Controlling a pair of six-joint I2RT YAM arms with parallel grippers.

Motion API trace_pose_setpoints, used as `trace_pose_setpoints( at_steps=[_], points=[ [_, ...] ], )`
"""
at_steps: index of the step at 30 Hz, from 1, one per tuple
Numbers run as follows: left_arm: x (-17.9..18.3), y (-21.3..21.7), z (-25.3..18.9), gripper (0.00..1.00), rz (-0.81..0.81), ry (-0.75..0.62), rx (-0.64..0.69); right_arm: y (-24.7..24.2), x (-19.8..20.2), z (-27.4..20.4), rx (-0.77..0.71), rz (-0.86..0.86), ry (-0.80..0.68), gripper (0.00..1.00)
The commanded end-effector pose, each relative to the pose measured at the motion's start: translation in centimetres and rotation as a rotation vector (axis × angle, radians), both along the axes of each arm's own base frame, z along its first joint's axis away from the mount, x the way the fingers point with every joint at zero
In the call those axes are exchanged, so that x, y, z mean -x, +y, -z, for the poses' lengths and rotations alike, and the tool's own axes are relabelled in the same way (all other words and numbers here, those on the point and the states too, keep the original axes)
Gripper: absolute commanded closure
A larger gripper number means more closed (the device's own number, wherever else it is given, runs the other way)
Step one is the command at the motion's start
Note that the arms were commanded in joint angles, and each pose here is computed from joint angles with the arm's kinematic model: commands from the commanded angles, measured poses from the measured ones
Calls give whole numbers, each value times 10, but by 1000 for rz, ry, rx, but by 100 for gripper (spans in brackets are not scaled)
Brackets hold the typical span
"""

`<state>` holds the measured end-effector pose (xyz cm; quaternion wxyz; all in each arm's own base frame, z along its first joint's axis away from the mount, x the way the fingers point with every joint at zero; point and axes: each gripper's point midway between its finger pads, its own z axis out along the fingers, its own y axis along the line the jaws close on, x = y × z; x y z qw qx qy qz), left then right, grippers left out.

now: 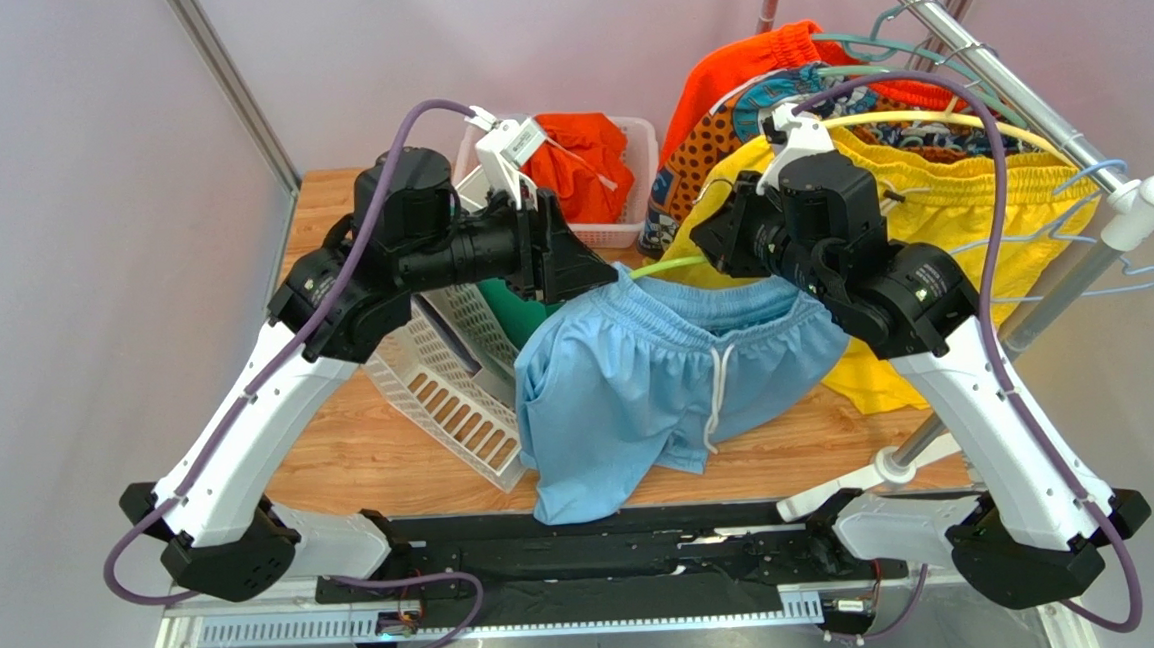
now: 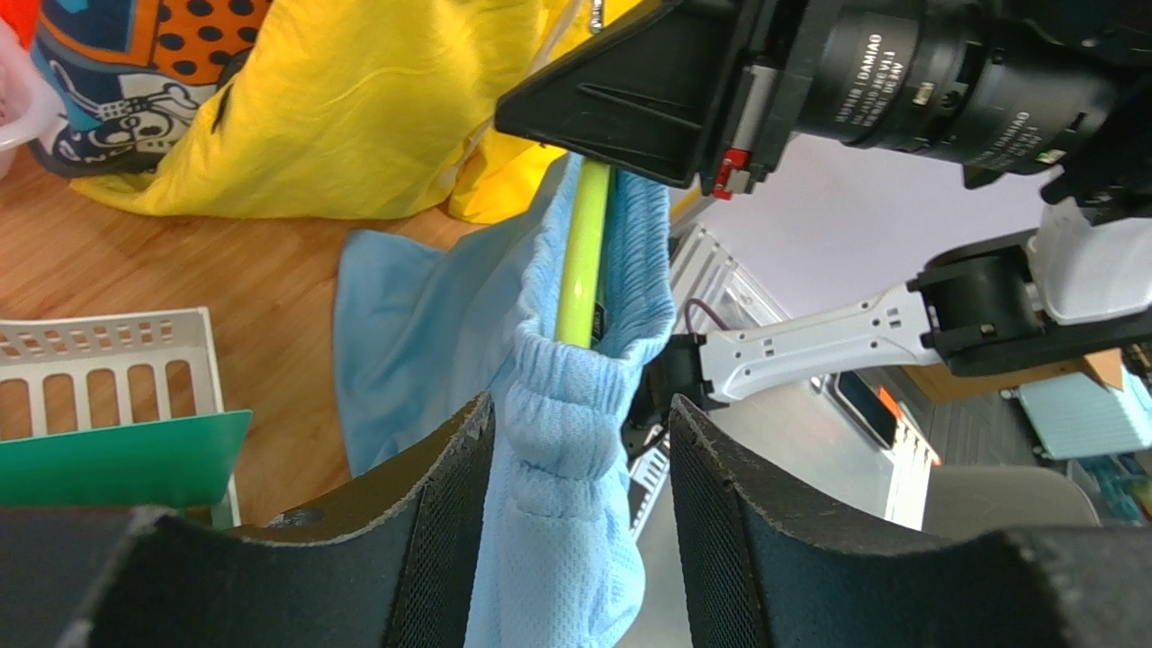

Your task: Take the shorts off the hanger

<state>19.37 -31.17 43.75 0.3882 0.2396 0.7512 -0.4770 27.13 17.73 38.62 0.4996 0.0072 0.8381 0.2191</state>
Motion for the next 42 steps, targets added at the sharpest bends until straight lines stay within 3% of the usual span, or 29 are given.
trace_pose_setpoints(
  at_steps=[1, 20, 29, 36, 40, 41, 42],
  points=[
    [10, -1, -19, 46, 46, -14, 50, 4, 3, -27, -72, -17, -75, 100],
    [2, -14, -3, 46, 54, 44, 49, 4, 5, -31, -93, -21, -78, 100],
    [0, -17, -3, 72, 57, 41, 51, 6, 5, -30, -94, -24, -72, 100],
    [2, -20, 1, 59, 84, 55, 46, 6, 3, -32, -95, -20, -78, 100],
    [2, -20, 1, 79, 95, 47, 38, 6, 2, -35, -100, -15, -83, 100],
    [3, -20, -1, 90, 100, 36, 39, 6, 2, -36, -102, -17, -86, 100],
    [4, -18, -2, 95, 105, 17, 33, 5, 2, -36, -100, -11, -87, 100]
  ],
)
